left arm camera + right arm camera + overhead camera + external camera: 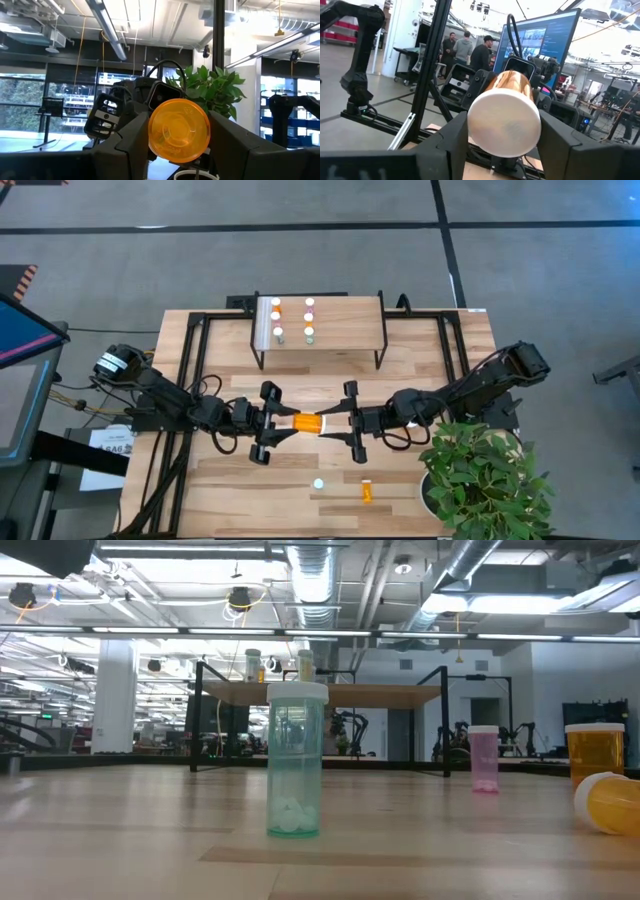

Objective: Pick and place medicine bottles onto shelf by color
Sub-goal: Put the bottom large orange pill bottle on the shelf

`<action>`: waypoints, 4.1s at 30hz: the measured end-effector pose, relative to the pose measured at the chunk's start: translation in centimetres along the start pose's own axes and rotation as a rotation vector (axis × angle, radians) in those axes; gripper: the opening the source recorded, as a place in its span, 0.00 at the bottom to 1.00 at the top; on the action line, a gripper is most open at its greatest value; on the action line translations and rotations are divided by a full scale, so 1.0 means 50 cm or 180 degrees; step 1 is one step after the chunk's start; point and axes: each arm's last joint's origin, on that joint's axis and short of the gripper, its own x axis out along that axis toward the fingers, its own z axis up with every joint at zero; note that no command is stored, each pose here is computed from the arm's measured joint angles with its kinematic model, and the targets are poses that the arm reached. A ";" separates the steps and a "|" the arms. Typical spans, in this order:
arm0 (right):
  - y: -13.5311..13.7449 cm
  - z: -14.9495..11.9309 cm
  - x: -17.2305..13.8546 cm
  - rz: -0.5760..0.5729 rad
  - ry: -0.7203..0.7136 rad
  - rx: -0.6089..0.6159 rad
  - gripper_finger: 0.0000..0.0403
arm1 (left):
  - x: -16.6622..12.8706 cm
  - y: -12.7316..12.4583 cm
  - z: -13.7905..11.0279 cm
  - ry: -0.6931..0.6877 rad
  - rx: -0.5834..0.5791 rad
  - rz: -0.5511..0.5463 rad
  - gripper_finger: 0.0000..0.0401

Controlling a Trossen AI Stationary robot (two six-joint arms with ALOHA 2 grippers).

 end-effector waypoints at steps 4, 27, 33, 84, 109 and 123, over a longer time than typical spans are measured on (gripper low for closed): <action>0.000 -0.001 0.000 -0.0008 0.0011 0.0025 0.55 | 0.000 0.000 -0.002 0.0032 -0.0034 0.0005 0.39; -0.077 0.049 -0.059 -0.0782 0.0791 0.0109 0.52 | -0.004 0.018 -0.016 0.0383 0.0498 0.1048 0.59; -0.171 0.053 -0.108 -0.1212 0.1190 0.0435 0.53 | -0.012 0.025 -0.041 0.0843 0.0787 0.1503 0.59; -0.707 -0.073 -0.049 -0.1420 0.4203 0.2484 0.55 | -0.043 0.107 -0.138 0.2245 0.0224 0.1511 0.59; -0.708 -0.073 -0.045 -0.1359 0.4249 0.2139 0.57 | -0.043 0.105 -0.139 0.2263 0.0157 0.1420 0.59; -0.699 -0.073 -0.033 -0.1255 0.4230 0.2027 0.57 | -0.043 0.105 -0.139 0.2257 0.0128 0.1426 0.59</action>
